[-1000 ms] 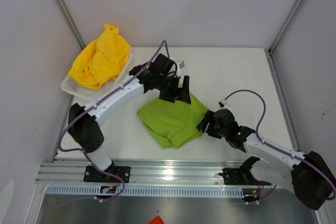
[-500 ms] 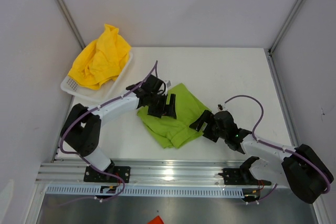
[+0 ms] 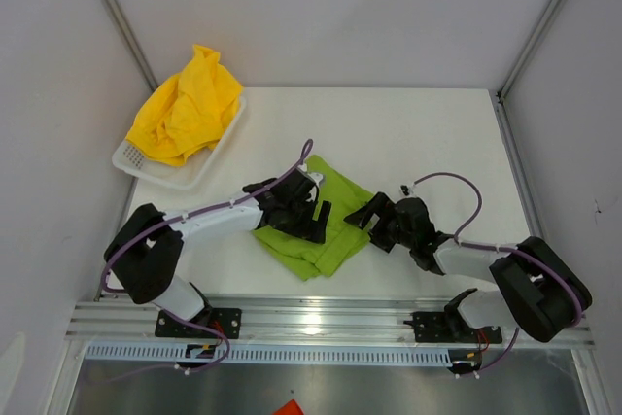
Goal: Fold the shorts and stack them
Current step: Fold the shorts
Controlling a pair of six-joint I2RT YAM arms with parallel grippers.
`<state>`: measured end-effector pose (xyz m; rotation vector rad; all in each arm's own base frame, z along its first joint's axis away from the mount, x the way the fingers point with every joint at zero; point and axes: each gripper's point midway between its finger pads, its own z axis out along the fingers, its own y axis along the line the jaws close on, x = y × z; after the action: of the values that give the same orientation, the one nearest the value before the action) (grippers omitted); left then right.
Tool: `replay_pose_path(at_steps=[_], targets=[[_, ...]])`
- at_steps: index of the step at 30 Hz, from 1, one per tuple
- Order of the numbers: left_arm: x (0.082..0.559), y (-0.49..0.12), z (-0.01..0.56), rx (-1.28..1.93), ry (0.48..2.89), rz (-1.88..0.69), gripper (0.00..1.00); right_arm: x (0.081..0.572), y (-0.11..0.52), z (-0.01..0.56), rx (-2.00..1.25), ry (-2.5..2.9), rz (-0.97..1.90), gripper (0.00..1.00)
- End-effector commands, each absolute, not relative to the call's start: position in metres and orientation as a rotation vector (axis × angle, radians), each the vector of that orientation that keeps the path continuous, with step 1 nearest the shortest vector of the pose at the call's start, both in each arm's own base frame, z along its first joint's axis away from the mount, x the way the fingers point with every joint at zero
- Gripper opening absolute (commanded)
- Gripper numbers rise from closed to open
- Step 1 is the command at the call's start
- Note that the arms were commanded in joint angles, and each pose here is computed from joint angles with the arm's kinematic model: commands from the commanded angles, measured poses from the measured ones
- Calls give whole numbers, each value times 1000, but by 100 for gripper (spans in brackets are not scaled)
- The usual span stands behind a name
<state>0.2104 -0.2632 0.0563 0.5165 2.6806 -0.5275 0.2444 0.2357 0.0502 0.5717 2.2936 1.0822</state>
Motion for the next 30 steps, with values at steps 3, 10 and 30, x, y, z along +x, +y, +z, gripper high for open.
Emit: replay_pose_path(at_steps=[3, 10, 30], targets=[[216, -251, 42, 550, 2651, -345, 87, 248, 199, 23, 559, 2354, 902, 95], [213, -251, 32, 572, 2648, -297, 87, 269, 179, 23, 408, 2384, 814, 95], [214, -250, 29, 578, 2598, -259, 87, 251, 218, -19, 164, 2519, 1006, 92]])
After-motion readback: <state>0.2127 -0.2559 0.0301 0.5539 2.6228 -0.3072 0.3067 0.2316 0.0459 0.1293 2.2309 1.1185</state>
